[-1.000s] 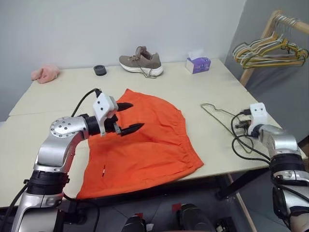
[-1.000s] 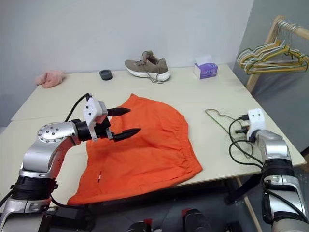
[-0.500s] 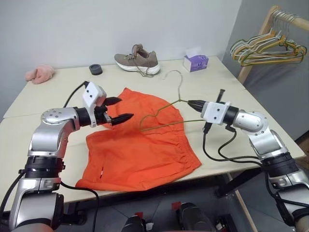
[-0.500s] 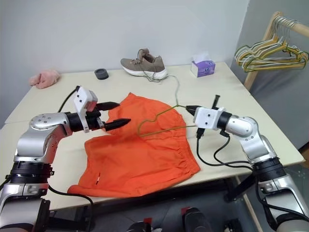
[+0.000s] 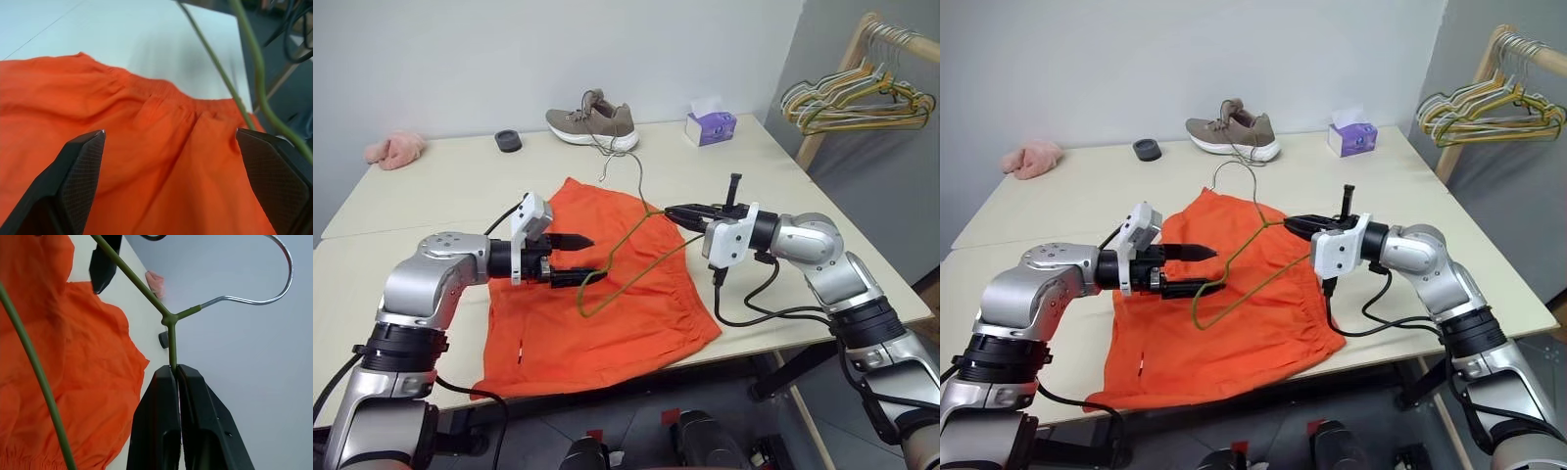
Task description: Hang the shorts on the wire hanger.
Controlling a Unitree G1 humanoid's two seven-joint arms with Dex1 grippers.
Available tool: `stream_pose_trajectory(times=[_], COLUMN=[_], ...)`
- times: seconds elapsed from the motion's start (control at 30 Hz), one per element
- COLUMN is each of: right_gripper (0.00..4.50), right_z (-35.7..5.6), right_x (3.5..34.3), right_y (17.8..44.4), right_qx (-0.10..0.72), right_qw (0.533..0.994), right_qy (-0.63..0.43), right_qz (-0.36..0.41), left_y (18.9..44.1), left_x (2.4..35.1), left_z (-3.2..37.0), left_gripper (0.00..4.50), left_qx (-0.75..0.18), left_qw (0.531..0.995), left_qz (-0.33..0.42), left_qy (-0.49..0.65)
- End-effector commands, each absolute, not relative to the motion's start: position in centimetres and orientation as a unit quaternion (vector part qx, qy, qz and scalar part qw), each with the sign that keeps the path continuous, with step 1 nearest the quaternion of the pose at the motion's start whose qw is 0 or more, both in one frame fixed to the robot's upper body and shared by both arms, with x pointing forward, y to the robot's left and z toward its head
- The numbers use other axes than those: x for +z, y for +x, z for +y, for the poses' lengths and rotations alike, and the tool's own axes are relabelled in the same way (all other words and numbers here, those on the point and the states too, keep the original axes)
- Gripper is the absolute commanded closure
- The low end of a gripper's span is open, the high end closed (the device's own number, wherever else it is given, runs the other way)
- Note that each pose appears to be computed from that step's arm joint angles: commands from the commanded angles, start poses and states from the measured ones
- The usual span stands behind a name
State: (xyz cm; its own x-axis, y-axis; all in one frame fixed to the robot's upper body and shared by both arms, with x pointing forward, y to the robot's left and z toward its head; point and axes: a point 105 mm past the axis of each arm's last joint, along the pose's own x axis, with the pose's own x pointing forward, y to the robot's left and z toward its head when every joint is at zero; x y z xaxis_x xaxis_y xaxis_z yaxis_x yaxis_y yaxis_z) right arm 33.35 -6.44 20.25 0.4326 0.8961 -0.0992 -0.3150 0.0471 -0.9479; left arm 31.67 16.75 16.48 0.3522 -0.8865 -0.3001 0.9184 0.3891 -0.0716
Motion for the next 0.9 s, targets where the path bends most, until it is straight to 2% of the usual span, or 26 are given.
stream_pose_trajectory(times=[0.03,0.13,0.3,0.47,0.67,0.9], right_gripper=[4.49,4.49,4.49,4.49,4.49,4.49], right_z=[-6.8,-7.5,-7.7,-7.2,-6.5,-6.0], right_x=[21.1,20.3,20.3,20.9,21.6,22.3], right_y=[33.7,34.4,35.1,34.9,34.3,33.9], right_qx=[0.435,0.425,0.411,0.405,0.408,0.408], right_qw=[0.652,0.647,0.646,0.637,0.633,0.642], right_qy=[-0.547,-0.567,-0.577,-0.58,-0.571,-0.558], right_qz=[-0.294,-0.282,-0.284,-0.306,-0.325,-0.331], left_y=[33.8,35.1,31.1,29.5,30.6,30.6], left_x=[17.9,18.3,17.7,16.2,14.5,12.3], left_z=[18.9,20.6,18.9,17.9,18.0,16.8], left_gripper=[0.0,0.0,0.0,0.0,0.0,0.0], left_qx=[-0.475,-0.419,-0.515,-0.545,-0.518,-0.532], left_qw=[0.871,0.902,0.849,0.824,0.837,0.822], left_qz=[0.106,0.085,0.116,0.155,0.174,0.191], left_qy=[0.07,0.066,0.018,0.015,0.04,0.068])
